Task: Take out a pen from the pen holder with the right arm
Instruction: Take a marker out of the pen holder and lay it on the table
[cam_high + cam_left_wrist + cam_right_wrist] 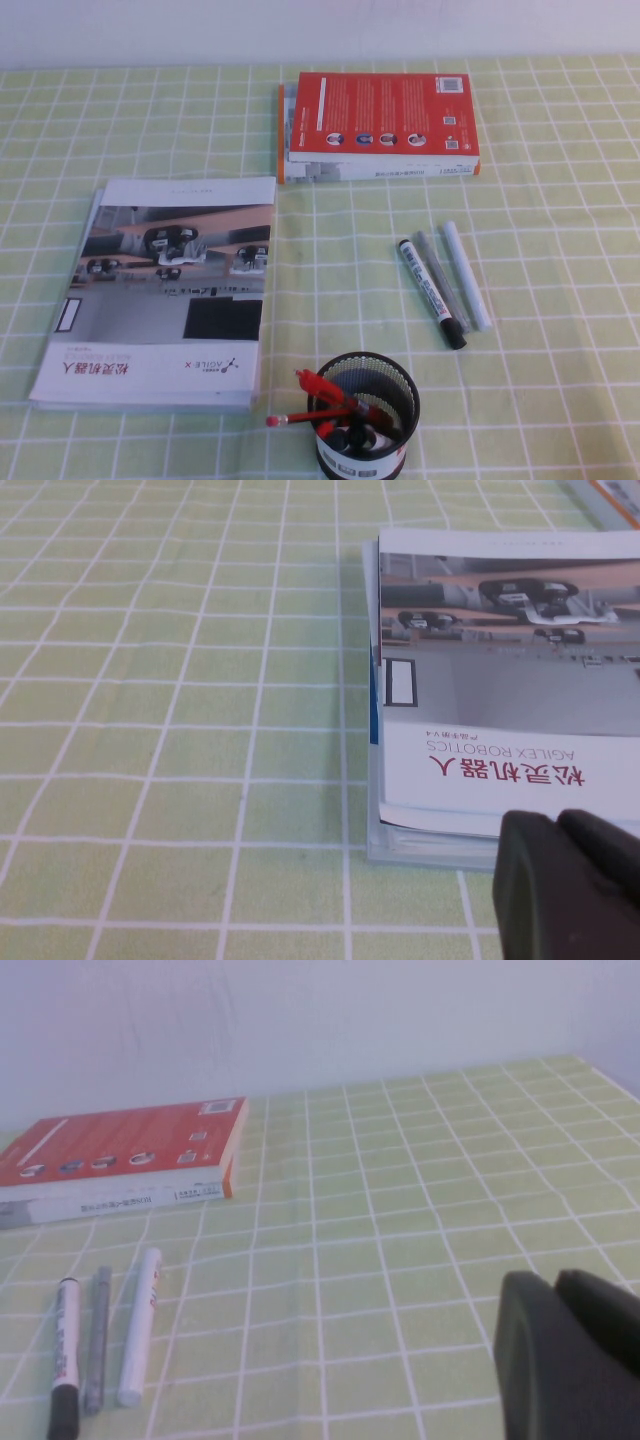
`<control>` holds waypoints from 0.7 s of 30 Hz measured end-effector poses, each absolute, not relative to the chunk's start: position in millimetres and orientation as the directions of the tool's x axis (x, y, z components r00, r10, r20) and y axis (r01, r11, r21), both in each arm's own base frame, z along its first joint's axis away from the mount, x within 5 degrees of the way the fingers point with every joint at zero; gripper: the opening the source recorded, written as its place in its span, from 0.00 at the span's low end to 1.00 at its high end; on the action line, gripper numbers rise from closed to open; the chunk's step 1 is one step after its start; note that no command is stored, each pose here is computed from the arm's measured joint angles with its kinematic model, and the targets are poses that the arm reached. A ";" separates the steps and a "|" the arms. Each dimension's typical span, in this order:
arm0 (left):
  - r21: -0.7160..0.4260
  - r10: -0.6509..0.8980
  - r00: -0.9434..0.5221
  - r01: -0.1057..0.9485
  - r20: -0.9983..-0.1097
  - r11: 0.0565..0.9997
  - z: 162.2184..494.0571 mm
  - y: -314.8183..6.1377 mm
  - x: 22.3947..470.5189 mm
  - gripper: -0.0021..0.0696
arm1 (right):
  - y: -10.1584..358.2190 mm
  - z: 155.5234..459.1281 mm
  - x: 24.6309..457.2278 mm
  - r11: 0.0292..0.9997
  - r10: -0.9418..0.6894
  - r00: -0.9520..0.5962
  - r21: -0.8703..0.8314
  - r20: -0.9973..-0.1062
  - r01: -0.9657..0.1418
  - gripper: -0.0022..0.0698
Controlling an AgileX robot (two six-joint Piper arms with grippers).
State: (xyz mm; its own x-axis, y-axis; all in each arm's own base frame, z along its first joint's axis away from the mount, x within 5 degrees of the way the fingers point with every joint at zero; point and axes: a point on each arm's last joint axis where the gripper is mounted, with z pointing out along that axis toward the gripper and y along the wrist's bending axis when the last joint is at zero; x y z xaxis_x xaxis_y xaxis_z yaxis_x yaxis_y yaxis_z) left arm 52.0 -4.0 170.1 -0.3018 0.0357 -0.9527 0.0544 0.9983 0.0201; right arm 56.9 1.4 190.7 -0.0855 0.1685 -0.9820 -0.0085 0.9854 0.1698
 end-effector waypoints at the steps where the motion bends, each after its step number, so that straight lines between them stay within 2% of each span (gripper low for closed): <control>1: 0.020 0.036 -0.302 0.054 -0.953 0.998 170.1 -4.0 52.0 0.02 | 1.4 190.4 56.7 0.985 0.168 -0.089 0.170 -0.982 -0.008 0.01; 21: 0.020 0.036 -0.302 0.054 -0.953 0.998 170.1 -4.0 52.0 0.02 | 0.5 175.3 54.1 0.991 0.136 -0.251 0.135 -0.959 0.021 0.01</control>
State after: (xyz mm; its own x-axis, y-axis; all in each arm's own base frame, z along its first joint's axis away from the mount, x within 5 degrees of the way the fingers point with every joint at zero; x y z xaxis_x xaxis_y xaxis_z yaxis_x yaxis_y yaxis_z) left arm 52.0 -4.0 170.1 -0.3018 0.0357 -0.9527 0.0544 0.9983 0.0201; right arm 54.1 0.5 175.3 -0.2507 0.1356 -0.9585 0.0206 0.9907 0.1348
